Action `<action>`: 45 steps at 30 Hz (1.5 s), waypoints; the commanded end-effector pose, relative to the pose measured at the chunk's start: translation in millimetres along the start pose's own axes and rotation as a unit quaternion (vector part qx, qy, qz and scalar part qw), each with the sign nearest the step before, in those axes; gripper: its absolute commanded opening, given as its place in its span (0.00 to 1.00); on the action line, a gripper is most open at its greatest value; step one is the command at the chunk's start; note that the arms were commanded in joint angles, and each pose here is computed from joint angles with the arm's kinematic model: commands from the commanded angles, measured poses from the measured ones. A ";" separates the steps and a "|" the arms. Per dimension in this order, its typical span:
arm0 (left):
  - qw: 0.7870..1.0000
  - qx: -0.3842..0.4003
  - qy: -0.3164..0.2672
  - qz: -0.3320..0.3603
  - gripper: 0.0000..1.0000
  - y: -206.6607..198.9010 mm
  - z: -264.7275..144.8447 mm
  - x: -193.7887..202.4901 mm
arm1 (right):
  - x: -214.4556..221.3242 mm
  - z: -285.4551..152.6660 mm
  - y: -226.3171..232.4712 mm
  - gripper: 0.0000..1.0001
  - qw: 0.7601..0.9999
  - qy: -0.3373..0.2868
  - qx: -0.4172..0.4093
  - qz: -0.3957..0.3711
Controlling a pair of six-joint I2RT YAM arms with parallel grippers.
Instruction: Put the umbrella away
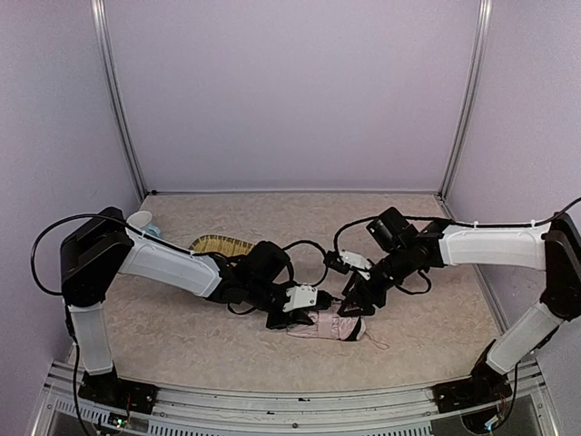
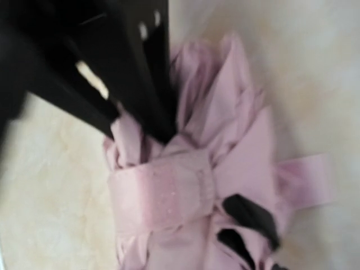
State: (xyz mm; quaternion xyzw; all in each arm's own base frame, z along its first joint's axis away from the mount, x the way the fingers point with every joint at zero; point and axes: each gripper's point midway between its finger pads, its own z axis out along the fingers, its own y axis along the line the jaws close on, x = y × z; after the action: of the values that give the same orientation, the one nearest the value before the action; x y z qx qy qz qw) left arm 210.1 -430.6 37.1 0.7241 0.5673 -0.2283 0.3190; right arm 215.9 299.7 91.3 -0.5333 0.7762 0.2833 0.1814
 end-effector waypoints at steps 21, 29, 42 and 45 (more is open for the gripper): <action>0.962 0.176 0.145 -0.149 0.07 -64.0 11.5 96.7 | 35.5 39.2 -3.6 0.99 0.970 0.045 0.158 -0.181; 0.961 0.187 0.118 -0.168 0.08 -55.4 2.9 90.5 | 68.4 66.5 -3.9 0.83 0.966 0.121 0.142 -0.177; 0.952 0.202 0.109 -0.202 0.09 -48.1 2.2 91.8 | -4.5 -4.4 21.4 1.00 0.950 -0.053 0.198 -0.237; 0.953 0.201 0.108 -0.201 0.09 -47.4 2.1 90.5 | -8.3 -0.9 14.3 1.00 0.946 -0.058 0.215 -0.235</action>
State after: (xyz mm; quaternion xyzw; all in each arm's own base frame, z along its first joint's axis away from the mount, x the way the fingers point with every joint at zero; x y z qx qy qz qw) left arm 225.2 -416.8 35.8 0.6846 0.6012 -0.3554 0.2086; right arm 197.6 306.4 101.8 -0.6364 0.6647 0.1034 0.3774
